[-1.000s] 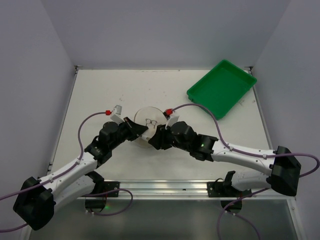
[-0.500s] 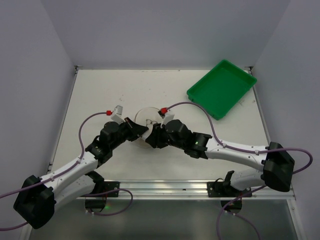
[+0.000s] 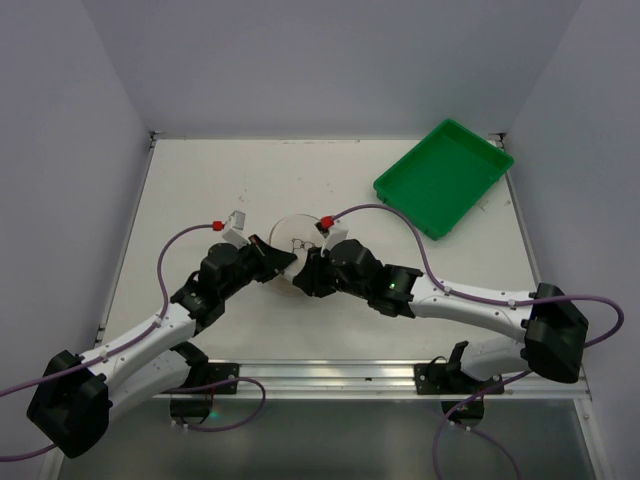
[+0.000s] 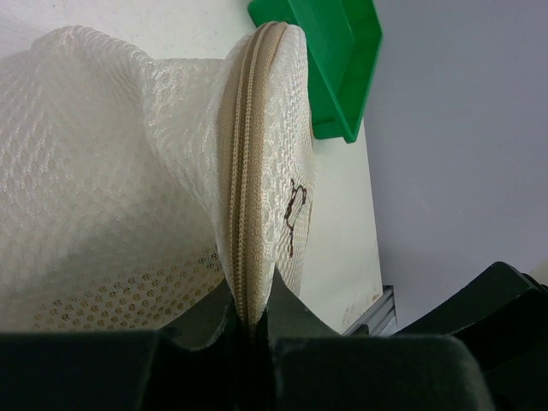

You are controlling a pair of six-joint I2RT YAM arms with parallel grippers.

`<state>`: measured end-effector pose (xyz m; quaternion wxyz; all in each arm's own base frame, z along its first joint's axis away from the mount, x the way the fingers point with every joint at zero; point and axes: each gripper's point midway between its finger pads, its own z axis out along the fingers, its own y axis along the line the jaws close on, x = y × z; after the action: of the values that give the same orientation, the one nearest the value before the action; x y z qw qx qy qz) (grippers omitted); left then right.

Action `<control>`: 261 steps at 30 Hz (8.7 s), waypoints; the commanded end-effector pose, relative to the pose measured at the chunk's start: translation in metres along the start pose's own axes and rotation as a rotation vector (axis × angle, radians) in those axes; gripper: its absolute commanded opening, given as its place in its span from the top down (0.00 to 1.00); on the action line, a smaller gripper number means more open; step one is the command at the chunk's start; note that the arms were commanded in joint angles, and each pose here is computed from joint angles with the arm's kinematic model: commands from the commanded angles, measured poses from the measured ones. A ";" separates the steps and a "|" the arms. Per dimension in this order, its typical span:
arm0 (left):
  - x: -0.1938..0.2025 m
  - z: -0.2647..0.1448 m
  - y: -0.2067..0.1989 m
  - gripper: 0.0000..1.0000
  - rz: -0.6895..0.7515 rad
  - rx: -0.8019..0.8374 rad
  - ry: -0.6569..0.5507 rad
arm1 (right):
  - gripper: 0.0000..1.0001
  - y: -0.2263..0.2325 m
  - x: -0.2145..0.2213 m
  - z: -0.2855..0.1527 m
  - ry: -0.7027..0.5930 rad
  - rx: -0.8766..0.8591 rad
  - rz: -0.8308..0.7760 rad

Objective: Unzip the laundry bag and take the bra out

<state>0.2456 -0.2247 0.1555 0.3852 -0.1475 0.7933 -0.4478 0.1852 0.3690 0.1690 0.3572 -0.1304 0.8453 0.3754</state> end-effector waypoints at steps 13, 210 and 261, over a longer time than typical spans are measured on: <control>-0.018 -0.007 -0.014 1.00 0.059 -0.008 -0.034 | 1.00 -0.057 -0.005 -0.022 -0.068 0.171 -0.045; -0.028 -0.016 -0.034 0.99 0.269 -0.007 0.155 | 0.45 -0.002 -0.073 -0.015 -0.071 -0.023 -0.662; -0.029 -0.011 0.035 0.36 0.124 -0.230 0.041 | 1.00 -0.061 -0.095 -0.046 -0.352 0.190 -0.127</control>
<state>0.2457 -0.1841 0.1498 0.3672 -0.1106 0.8578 -0.3423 0.2511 0.2982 0.2033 0.5091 -0.1365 0.8059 0.2697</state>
